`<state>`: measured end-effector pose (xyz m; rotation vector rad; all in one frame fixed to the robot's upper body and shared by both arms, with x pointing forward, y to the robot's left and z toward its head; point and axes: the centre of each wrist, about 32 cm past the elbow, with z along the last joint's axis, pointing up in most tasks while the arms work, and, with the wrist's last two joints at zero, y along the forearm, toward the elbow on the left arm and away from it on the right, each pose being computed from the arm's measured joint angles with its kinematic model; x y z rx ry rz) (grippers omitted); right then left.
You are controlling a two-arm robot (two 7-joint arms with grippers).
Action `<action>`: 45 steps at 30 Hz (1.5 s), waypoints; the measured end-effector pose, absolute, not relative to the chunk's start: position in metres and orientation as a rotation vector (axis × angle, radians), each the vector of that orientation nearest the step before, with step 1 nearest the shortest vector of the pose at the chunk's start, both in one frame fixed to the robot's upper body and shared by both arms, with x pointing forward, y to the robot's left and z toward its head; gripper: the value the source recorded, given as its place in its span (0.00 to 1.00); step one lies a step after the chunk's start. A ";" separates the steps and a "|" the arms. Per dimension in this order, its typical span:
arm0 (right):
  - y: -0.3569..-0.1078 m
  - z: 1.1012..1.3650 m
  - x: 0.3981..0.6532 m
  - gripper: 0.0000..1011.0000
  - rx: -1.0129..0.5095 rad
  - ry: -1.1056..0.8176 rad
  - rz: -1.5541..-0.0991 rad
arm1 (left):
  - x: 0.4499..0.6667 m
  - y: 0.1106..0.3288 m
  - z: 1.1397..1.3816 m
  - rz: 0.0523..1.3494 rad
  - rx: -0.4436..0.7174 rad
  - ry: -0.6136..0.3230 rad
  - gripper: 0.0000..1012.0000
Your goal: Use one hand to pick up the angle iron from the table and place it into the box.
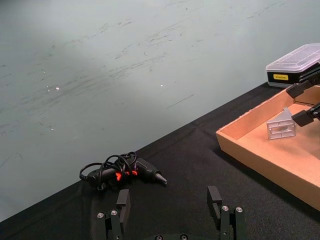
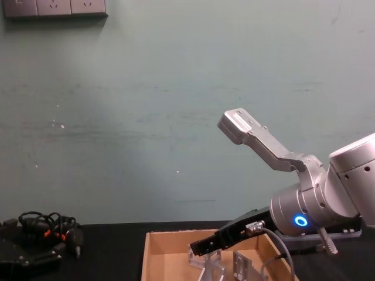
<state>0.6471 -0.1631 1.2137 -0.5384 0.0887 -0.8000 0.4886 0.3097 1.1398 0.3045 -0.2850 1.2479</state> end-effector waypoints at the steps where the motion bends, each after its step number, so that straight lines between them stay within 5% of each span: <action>1: -0.163 1.214 0.647 0.99 -0.538 0.088 -0.800 | 0.489 0.310 1.140 1.248 0.304 -0.285 1.00; 18: -0.171 1.223 0.612 0.99 -0.458 0.005 -0.844 | 0.489 0.310 1.140 1.248 0.304 -0.285 1.00; 34: -0.196 1.212 0.531 0.99 -0.363 -0.088 -0.977 | 0.489 0.310 1.140 1.248 0.304 -0.285 1.00; 45: -0.198 1.204 0.521 0.99 -0.359 -0.082 -1.005 | 0.489 0.310 1.140 1.248 0.304 -0.285 1.00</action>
